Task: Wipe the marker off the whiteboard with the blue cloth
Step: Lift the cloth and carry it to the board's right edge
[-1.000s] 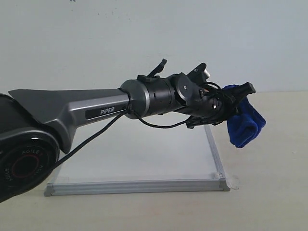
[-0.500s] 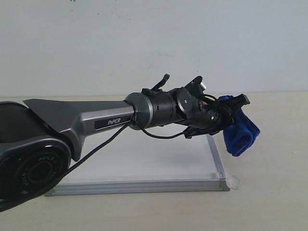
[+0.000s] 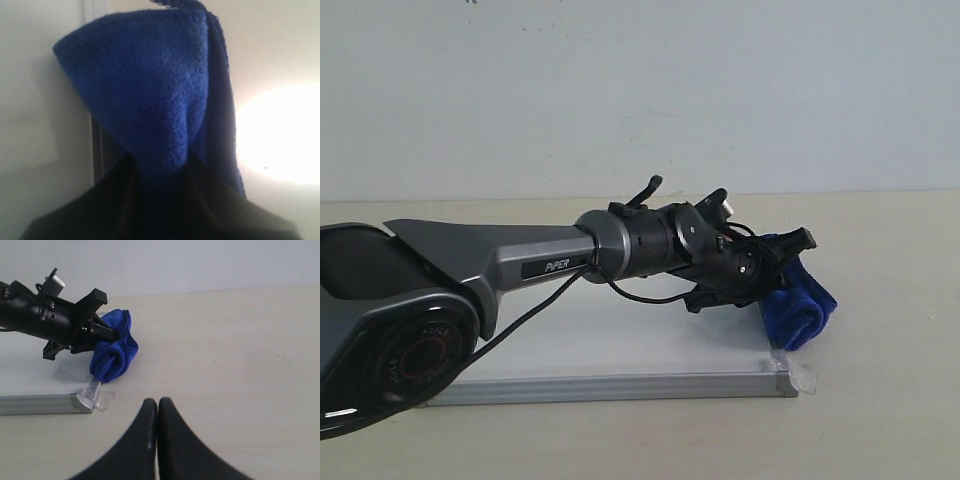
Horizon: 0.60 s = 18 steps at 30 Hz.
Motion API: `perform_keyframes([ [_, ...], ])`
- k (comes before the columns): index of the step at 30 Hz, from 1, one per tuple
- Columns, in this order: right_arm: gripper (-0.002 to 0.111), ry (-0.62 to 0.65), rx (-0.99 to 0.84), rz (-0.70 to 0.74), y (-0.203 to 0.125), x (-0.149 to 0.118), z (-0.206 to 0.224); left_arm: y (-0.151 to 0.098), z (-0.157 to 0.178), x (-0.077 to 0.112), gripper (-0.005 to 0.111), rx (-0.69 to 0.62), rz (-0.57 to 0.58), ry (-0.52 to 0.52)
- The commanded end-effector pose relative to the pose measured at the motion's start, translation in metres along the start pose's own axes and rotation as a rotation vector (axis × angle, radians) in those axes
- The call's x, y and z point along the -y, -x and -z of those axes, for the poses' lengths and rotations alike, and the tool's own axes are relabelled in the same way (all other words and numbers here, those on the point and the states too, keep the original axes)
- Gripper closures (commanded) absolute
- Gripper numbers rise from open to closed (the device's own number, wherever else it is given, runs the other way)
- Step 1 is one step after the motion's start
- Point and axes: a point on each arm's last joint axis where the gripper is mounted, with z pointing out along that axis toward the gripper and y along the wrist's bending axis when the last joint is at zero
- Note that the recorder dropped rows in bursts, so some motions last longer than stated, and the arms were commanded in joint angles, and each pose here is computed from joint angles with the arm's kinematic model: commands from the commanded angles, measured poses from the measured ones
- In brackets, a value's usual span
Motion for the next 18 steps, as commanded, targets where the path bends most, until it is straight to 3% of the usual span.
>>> perform_keyframes([
  [1, 0.108, -0.001, 0.013, -0.002, 0.0011, 0.0000, 0.0004, -0.0005, 0.0009, 0.0038, 0.103, 0.009, 0.020, -0.014],
  [5, 0.108, -0.001, 0.013, -0.002, 0.0011, 0.0000, 0.0004, -0.0009, 0.0008, 0.0037, 0.095, 0.004, 0.008, -0.013],
  [10, 0.108, -0.001, 0.013, -0.002, 0.0011, 0.0000, 0.0004, -0.0015, 0.0008, 0.0036, 0.054, -0.002, -0.003, -0.012],
  [12, 0.108, -0.001, 0.013, -0.002, 0.0011, 0.0000, 0.0004, -0.0015, 0.0008, 0.0036, 0.043, -0.002, -0.003, -0.012],
  [18, 0.108, -0.001, 0.013, -0.002, 0.0011, 0.0000, 0.0004, 0.0003, 0.0033, 0.0053, 0.039, -0.002, -0.033, -0.014],
])
